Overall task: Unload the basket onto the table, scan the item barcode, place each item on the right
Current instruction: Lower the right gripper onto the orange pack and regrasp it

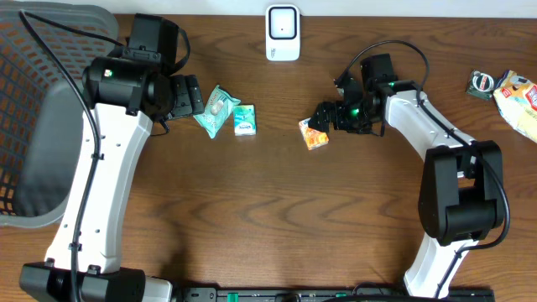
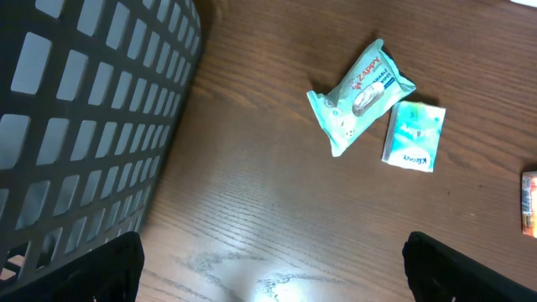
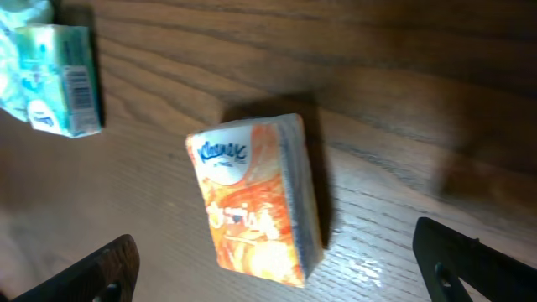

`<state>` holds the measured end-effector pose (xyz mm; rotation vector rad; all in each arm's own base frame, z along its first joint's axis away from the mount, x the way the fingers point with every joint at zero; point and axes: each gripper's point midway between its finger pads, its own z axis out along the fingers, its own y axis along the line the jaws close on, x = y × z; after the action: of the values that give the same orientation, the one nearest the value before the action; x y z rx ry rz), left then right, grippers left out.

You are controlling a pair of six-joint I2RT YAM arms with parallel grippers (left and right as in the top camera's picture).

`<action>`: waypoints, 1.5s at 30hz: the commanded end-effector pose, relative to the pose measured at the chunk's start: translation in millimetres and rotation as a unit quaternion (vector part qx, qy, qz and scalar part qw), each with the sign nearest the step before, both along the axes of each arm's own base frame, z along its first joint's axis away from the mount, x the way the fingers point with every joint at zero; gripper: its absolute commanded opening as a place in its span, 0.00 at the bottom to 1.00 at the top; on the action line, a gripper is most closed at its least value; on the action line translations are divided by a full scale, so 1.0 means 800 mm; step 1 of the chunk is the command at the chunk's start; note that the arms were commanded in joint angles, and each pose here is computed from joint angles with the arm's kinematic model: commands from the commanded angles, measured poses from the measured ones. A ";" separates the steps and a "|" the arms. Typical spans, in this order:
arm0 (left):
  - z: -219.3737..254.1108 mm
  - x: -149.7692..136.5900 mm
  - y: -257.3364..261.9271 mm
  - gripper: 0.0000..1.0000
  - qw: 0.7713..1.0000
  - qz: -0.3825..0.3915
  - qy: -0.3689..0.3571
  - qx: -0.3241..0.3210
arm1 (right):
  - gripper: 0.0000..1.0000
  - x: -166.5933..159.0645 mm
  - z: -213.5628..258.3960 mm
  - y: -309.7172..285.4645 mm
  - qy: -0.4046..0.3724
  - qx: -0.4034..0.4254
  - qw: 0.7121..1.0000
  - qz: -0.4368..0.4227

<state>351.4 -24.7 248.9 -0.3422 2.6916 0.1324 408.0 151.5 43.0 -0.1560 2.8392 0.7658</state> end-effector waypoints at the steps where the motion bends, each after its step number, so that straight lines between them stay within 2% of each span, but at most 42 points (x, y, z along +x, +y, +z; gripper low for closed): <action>1: 0.000 -0.001 0.003 0.98 1.000 0.007 0.000 0.004 | 0.96 0.003 -0.002 -0.004 -0.007 -0.019 1.000 -0.001; 4: 0.000 -0.001 0.003 0.98 1.000 0.007 0.000 0.004 | 0.83 0.003 -0.003 -0.003 -0.008 -0.018 1.000 0.000; 6: 0.000 -0.001 0.003 0.98 1.000 0.007 0.000 0.004 | 0.80 0.002 -0.005 -0.002 -0.005 -0.018 1.000 0.001; 17: 0.000 -0.001 0.003 0.98 1.000 0.007 0.000 0.004 | 0.82 -0.012 -0.023 0.020 0.010 -0.021 0.999 0.024; 21: 0.000 -0.001 0.003 0.98 1.000 0.007 0.000 0.004 | 0.92 -0.014 -0.025 0.023 0.011 -0.022 0.999 0.027; 26: 0.000 -0.001 0.003 0.98 1.000 0.007 0.000 0.004 | 0.95 -0.014 -0.024 0.024 0.012 -0.019 0.999 0.028; 29: 0.000 -0.001 0.003 0.98 1.000 0.007 0.000 0.004 | 0.91 -0.015 -0.025 0.022 0.014 -0.025 0.999 0.027; 33: 0.000 -0.001 0.003 0.98 1.000 0.007 0.000 0.004 | 0.76 -0.010 -0.033 0.006 0.006 -0.066 0.998 0.016; 40: 0.000 -0.001 0.003 0.98 1.000 0.007 0.000 0.004 | 0.76 -0.008 -0.034 -0.001 0.001 -0.076 0.997 0.018; 45: 0.000 -0.001 0.003 0.98 1.000 0.007 0.000 0.004 | 0.76 -0.010 -0.027 0.009 -0.008 -0.040 0.998 0.051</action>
<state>351.4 -24.7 248.9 -0.3422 2.6916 0.1324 403.8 156.0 25.6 -0.2584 2.8731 0.5967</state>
